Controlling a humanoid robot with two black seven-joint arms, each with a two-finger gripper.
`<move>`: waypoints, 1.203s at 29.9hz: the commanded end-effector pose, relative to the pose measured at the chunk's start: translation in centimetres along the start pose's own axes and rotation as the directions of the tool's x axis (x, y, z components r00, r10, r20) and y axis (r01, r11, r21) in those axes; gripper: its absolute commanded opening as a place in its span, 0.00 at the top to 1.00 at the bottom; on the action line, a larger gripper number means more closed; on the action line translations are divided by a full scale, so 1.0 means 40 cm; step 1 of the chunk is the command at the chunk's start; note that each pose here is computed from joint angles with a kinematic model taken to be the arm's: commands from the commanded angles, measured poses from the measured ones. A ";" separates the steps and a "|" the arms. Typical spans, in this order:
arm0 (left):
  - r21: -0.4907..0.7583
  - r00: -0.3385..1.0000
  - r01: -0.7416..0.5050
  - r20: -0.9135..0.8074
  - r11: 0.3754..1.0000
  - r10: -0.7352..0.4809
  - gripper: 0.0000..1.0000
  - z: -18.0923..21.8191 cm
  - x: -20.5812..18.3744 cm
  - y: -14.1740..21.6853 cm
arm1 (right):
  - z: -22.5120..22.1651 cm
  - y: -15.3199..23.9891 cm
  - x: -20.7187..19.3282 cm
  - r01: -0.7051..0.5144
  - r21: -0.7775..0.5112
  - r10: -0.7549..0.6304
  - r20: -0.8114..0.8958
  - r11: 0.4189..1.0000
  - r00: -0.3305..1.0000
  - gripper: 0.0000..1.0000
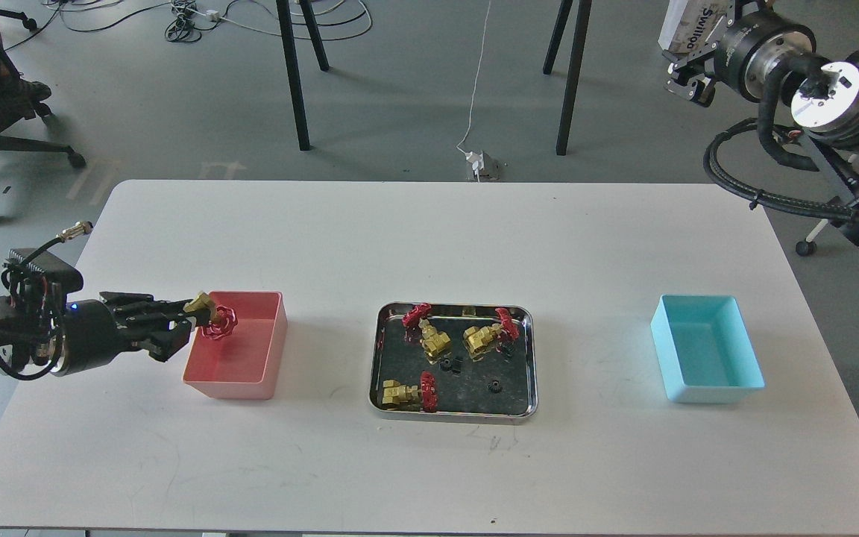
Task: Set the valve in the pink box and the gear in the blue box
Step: 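Lower the valve into the pink box and open the left gripper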
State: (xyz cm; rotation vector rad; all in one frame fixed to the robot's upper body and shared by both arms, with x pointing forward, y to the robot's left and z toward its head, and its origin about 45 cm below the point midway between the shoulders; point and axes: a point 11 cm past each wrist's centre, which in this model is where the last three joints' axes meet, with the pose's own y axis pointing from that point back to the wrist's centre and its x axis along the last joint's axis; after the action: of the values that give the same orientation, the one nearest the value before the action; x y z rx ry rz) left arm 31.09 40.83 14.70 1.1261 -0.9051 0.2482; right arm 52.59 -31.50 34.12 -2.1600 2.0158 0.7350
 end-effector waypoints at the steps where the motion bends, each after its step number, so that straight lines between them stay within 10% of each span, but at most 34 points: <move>1: -0.008 1.000 0.009 0.001 1.000 -0.009 0.89 0.007 -0.008 -0.011 | -0.002 0.003 0.011 -0.008 0.002 0.008 0.002 1.000 1.000 0.00; 36: -0.046 0.999 0.048 0.023 0.998 -0.047 0.74 0.038 -0.037 -0.064 | 0.041 0.008 0.049 -0.031 -0.027 0.031 0.011 0.999 0.999 0.00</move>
State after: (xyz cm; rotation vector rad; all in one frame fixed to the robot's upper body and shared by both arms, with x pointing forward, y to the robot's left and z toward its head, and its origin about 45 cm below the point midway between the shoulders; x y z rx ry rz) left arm 30.95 38.76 12.14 1.1076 -0.8998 0.1753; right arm 51.85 -32.67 32.00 -2.1389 2.0497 0.7800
